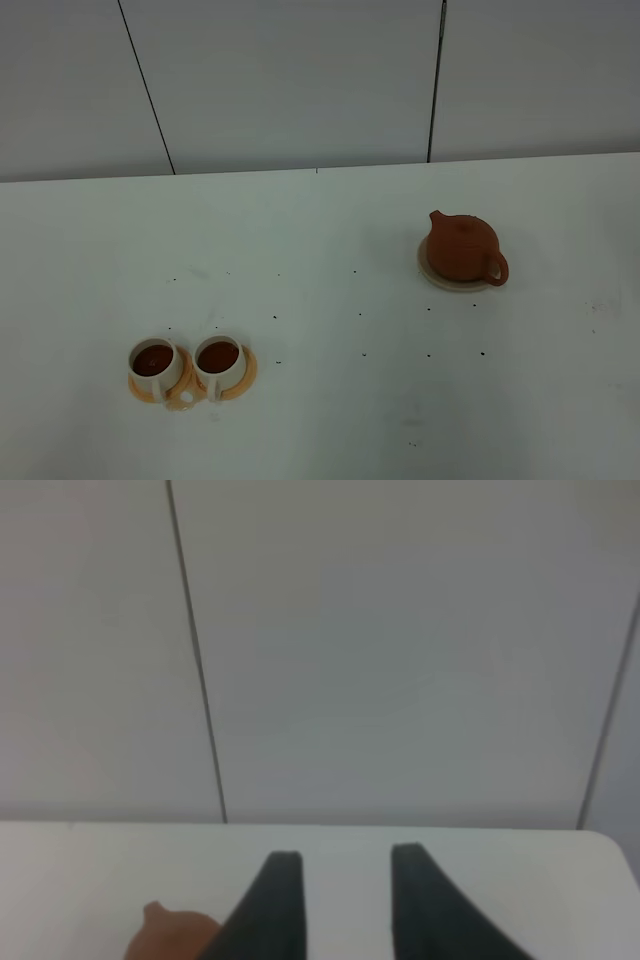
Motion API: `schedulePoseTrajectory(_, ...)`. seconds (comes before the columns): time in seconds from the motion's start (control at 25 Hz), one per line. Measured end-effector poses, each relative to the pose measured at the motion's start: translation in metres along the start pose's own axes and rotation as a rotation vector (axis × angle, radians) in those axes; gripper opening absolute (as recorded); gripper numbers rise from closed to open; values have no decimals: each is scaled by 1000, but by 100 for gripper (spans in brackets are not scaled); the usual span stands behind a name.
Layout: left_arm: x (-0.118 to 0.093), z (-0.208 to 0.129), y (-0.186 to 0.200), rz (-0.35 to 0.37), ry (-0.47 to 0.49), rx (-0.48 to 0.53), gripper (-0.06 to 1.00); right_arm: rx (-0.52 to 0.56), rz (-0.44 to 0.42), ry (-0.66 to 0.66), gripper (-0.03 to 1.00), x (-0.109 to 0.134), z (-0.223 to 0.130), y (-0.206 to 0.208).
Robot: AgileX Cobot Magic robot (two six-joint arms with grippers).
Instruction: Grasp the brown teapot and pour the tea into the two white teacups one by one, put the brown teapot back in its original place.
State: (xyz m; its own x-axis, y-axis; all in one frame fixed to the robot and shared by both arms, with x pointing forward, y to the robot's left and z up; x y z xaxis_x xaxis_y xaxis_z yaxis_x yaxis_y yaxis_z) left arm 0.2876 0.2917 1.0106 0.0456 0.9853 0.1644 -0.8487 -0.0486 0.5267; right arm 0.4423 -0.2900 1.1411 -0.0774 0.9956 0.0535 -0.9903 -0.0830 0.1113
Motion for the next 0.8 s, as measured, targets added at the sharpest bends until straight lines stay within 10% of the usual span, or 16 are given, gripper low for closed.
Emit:
schedulePoseTrajectory(0.44,0,0,0,0,1,0,23,0,-242,-1,13,-19,-10,110)
schedulePoseTrajectory(0.8,0,0,0,0,1,0,23,116,-200,-83,12,-3,-53,161)
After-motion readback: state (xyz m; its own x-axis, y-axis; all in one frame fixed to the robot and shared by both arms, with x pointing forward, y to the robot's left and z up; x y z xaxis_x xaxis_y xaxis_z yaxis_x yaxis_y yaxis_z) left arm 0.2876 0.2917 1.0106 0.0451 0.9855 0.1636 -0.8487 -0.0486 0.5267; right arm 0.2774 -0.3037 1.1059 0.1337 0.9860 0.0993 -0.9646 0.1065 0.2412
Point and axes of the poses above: a point on each arm's last joint axis where the gripper is mounted, y pointing back along that axis away from the gripper, x along the wrist's bending axis when the last joint is at zero, z = x × y, the point moved 7 cm from there along -y, pointing out along that axis toward the gripper, and after that the axes turned 5 degrees about -y, right-handed, at the moved point
